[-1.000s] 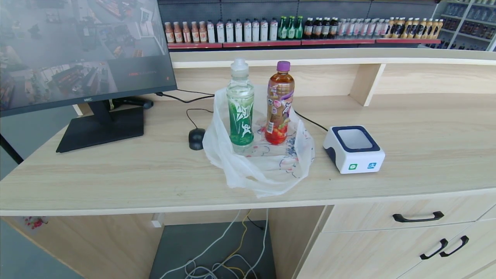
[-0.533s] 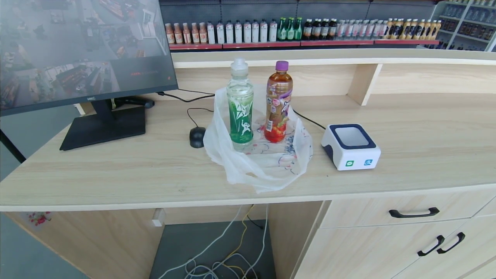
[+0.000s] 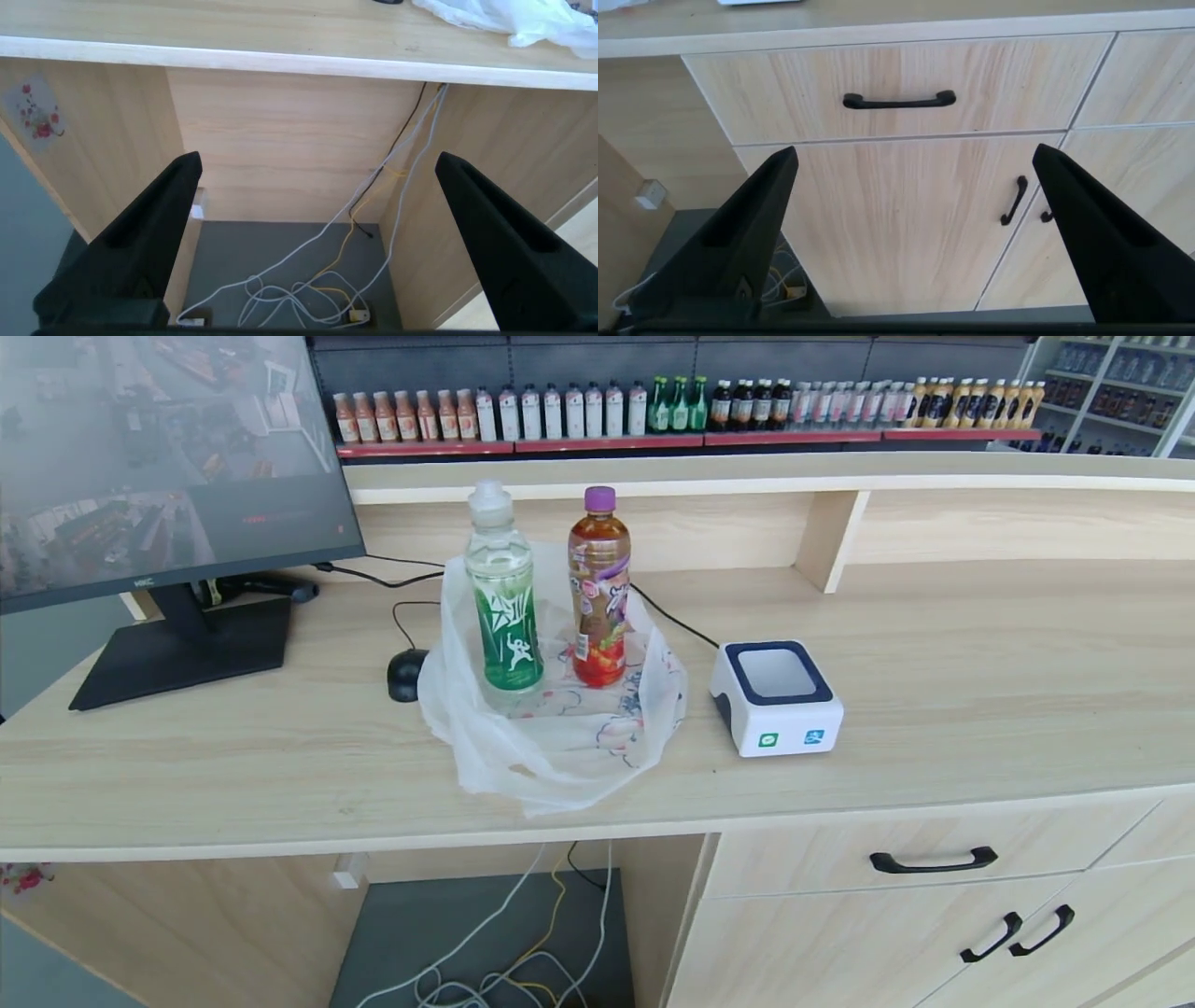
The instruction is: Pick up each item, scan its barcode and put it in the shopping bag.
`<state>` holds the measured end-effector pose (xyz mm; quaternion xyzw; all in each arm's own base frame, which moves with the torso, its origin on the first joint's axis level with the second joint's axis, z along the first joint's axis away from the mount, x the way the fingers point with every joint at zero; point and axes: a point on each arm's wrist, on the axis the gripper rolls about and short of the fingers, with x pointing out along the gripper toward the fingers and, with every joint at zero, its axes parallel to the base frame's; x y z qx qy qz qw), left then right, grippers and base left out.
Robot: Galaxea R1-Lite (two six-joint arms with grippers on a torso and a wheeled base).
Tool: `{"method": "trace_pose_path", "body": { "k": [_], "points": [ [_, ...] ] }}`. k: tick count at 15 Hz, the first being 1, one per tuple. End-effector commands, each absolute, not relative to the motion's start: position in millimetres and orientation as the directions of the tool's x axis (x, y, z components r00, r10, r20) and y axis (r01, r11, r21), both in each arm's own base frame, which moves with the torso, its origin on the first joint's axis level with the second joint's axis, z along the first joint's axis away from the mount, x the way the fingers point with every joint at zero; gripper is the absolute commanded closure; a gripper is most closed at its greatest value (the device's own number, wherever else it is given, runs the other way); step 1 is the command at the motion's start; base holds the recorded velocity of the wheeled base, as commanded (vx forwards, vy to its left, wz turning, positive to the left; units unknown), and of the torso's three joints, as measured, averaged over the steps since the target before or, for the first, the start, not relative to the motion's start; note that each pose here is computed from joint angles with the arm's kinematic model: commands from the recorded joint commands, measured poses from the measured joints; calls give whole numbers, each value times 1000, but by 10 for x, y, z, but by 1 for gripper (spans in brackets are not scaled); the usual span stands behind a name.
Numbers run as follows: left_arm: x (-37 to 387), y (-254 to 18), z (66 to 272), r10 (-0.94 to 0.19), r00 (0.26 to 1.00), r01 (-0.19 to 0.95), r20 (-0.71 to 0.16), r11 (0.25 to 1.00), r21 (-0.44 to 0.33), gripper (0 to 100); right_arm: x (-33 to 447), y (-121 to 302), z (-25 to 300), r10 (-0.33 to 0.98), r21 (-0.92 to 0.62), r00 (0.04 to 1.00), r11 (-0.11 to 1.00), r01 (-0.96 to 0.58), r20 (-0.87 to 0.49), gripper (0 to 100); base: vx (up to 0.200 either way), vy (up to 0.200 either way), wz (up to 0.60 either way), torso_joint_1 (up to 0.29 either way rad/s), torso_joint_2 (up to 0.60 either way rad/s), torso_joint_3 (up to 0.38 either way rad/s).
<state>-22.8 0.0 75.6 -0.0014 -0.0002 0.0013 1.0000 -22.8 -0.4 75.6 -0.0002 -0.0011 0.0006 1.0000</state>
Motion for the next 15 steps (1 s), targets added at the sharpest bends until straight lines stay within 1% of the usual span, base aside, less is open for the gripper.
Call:
{"method": "trace_pose_path", "body": {
  "k": [1, 15],
  "points": [
    [-228, 0, 756, 3, 1000, -3, 2, 1000, -3, 0, -228, -4, 756, 2, 0, 1000, 1000, -2, 2, 0, 0, -200, 0, 2, -2, 2],
    [-228, 0, 756, 3, 1000, -3, 2, 1000, -5, 0, -228, -4, 755, 2, 0, 1000, 1000, -2, 0, 0, 0, -200, 0, 2, 2, 3]
  ]
}}
